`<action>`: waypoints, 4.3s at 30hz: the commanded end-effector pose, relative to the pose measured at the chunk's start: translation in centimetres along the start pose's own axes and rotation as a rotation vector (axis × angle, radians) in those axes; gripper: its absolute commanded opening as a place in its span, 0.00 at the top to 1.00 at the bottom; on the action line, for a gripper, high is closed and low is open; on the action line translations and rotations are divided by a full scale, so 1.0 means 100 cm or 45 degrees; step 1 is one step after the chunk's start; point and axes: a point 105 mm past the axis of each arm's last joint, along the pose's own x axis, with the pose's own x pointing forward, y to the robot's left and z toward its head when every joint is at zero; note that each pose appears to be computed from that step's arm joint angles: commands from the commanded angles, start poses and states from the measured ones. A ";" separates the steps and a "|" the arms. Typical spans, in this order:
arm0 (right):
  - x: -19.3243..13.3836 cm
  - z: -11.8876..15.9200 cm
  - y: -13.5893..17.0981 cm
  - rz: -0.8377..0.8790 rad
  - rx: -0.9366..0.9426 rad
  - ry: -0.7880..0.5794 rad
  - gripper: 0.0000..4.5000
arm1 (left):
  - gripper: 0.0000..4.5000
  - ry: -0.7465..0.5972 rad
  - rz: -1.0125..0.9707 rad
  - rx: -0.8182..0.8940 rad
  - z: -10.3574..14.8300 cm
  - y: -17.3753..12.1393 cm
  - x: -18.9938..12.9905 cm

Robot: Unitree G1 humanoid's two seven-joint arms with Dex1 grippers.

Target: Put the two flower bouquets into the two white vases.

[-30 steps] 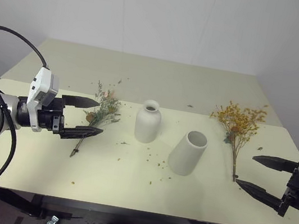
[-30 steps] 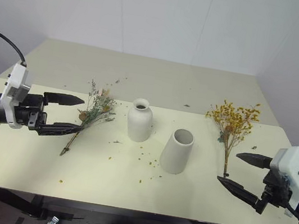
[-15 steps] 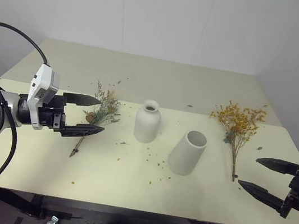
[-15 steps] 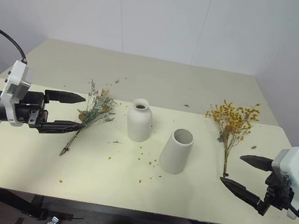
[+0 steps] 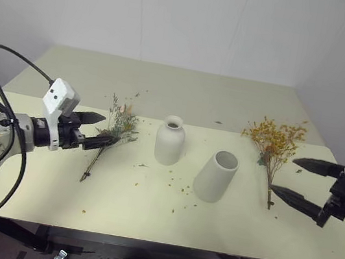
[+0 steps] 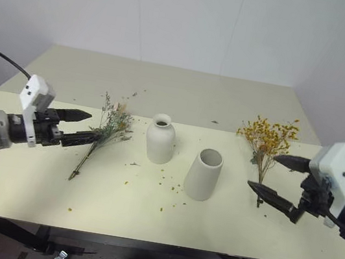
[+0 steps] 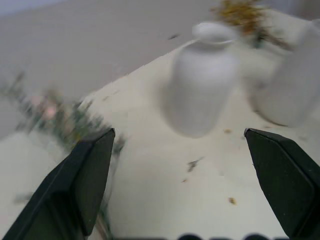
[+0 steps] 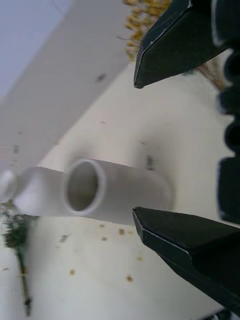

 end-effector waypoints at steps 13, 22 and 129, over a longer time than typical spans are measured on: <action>0.042 0.030 0.014 0.161 -0.102 -0.083 0.01 | 0.00 0.408 0.431 -0.239 -0.031 0.020 0.029; 0.044 0.029 0.018 0.148 -0.089 -0.078 0.01 | 0.00 0.534 0.443 -0.232 -0.050 0.026 0.058; 0.059 0.045 0.036 -0.105 -0.058 -0.226 0.00 | 0.99 -1.002 -0.868 -0.261 0.105 -0.044 0.138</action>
